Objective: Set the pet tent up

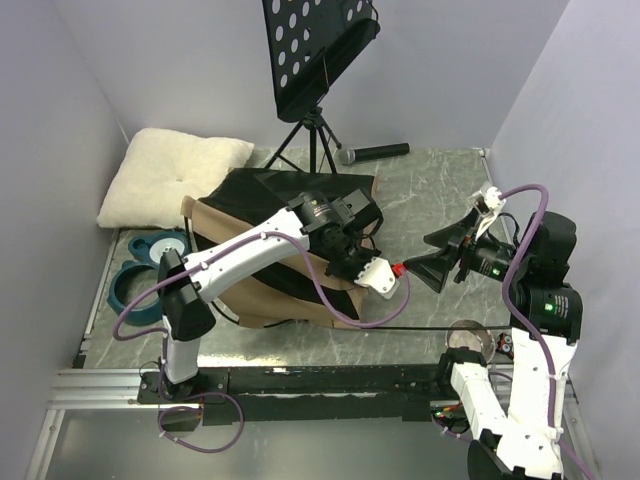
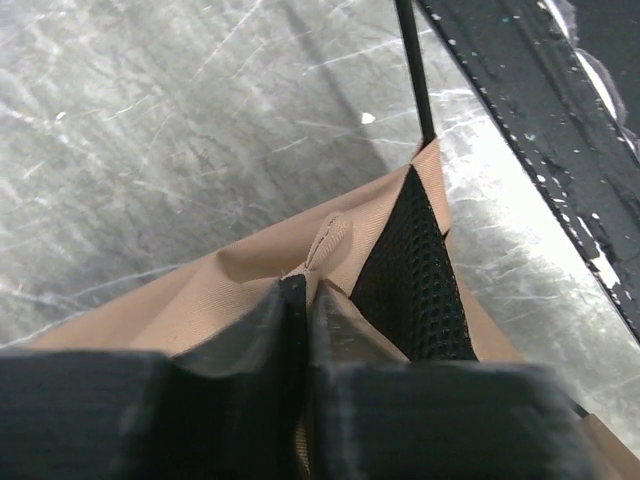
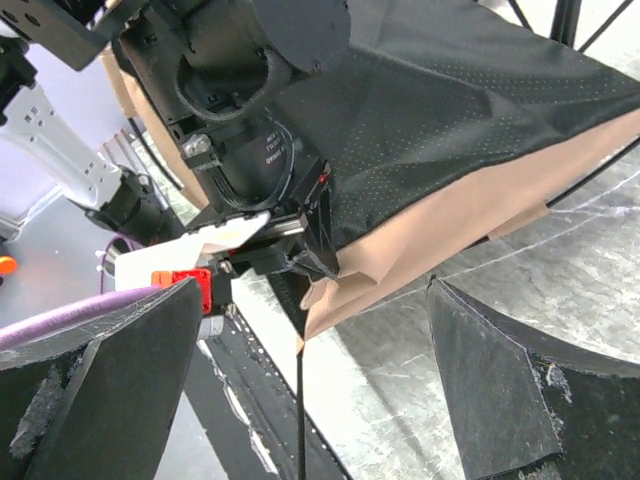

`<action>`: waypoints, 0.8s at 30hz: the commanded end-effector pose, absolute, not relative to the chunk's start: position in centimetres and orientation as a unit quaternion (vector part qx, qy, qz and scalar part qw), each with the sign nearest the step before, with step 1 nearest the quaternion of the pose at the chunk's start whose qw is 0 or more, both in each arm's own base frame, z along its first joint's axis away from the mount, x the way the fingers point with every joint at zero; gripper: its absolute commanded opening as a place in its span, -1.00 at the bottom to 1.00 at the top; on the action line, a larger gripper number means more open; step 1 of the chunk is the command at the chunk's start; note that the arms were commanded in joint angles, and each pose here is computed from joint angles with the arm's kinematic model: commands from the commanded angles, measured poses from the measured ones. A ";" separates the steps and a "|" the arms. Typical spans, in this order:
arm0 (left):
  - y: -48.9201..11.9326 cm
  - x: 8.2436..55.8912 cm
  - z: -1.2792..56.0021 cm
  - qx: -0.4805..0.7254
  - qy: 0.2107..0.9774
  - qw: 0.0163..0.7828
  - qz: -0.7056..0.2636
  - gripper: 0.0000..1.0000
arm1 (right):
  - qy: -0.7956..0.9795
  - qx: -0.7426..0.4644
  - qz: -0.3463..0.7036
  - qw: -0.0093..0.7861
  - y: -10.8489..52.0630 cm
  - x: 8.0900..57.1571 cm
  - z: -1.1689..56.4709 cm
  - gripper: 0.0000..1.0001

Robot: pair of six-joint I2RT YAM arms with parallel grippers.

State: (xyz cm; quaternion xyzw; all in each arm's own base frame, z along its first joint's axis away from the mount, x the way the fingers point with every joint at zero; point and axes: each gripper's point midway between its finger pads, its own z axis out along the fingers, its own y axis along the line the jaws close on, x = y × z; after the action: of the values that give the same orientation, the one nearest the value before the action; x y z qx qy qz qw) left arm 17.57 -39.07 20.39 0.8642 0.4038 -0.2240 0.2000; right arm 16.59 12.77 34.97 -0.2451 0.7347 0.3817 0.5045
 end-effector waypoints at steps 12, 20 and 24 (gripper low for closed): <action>-39.2 23.2 33.2 0.662 0.524 0.426 -0.326 -0.99 | 0.698 -0.277 0.399 0.527 13.5 16.3 33.3 0.96; -38.8 24.4 35.6 0.549 0.585 0.451 -0.391 -0.99 | 0.683 -0.302 0.370 0.553 13.3 16.9 34.6 1.00; -38.5 24.2 34.6 0.556 0.585 0.451 -0.383 -0.99 | 0.616 -0.312 0.390 0.609 14.4 14.9 42.2 1.00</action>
State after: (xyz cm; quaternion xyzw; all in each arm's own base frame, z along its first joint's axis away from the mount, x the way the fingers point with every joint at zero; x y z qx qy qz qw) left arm 23.79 -38.47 29.43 0.5835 0.6188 -0.3680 0.3757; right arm 16.85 13.23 33.79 -0.2681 0.7020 0.3891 0.5328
